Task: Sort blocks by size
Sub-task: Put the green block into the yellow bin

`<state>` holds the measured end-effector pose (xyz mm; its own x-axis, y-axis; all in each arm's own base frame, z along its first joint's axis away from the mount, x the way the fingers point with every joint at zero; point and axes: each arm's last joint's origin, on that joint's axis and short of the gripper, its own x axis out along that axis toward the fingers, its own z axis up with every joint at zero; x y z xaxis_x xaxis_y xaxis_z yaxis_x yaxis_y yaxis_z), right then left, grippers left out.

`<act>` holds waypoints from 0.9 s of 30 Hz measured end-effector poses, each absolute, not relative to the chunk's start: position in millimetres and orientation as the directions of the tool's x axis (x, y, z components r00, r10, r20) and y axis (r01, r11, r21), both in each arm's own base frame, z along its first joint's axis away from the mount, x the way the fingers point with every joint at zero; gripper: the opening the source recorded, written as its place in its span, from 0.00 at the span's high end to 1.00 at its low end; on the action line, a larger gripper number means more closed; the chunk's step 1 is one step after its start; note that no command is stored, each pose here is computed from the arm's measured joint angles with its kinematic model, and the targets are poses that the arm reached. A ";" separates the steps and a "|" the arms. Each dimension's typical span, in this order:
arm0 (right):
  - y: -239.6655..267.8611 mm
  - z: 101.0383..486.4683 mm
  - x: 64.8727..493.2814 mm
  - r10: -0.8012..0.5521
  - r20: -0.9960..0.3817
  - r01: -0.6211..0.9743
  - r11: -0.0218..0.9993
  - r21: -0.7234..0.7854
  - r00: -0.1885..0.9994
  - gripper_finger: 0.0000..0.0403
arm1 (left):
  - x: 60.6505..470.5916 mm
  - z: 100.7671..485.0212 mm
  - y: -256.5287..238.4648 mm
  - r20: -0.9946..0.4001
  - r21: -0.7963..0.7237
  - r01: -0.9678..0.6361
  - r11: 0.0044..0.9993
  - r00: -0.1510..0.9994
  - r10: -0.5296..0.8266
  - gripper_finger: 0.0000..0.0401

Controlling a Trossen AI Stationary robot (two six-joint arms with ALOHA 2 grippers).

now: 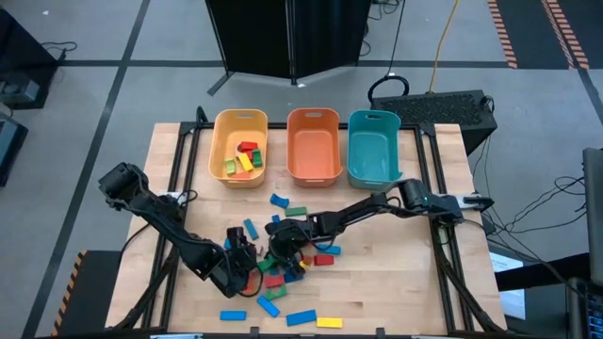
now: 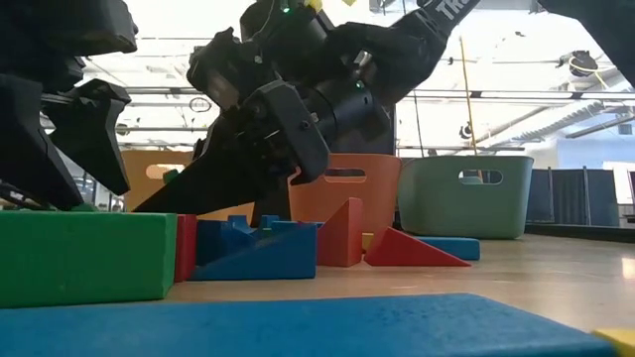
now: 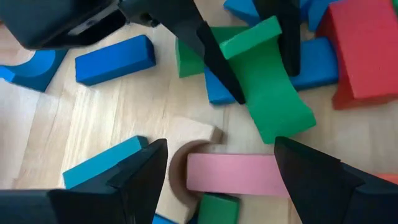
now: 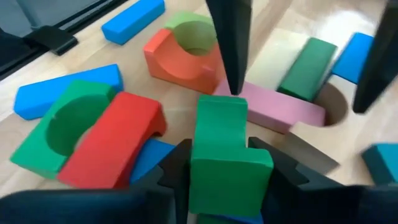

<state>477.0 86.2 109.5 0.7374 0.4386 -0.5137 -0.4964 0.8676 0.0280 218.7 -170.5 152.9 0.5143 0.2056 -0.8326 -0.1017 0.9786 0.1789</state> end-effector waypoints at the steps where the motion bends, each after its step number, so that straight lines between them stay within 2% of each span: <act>1: 84.9 109.5 477.2 0.437 -0.514 -0.491 0.871 0.034 0.739 0.71 | 217.8 152.6 -169.7 -0.835 0.181 -0.113 0.977 0.506 0.213 0.27; 7: 82.8 124.4 475.6 0.427 -0.512 -0.480 0.877 0.031 0.745 0.66 | 213.8 152.1 -166.7 -0.833 0.197 -0.181 0.964 0.487 0.262 0.27; 14: 79.4 140.5 471.1 0.372 -0.541 -0.454 0.891 -0.021 0.755 0.69 | 209.5 166.9 -167.5 -0.779 0.192 -0.204 0.960 0.563 0.275 0.27; 18: 77.4 147.2 466.5 0.330 -0.581 -0.438 0.898 -0.051 0.744 0.68 | 207.9 181.9 -166.3 -0.734 0.162 -0.216 0.963 0.625 0.264 0.27; 23: 78.3 159.1 459.4 0.228 -0.625 -0.387 0.913 -0.130 0.746 0.68 | 206.3 195.7 -159.8 -0.701 0.119 -0.265 0.957 0.660 0.270 0.27; 27: 82.1 170.0 453.7 0.119 -0.642 -0.333 0.916 -0.224 0.758 0.68 | 210.6 202.0 -146.4 -0.703 0.017 -0.394 0.919 0.648 0.291 0.27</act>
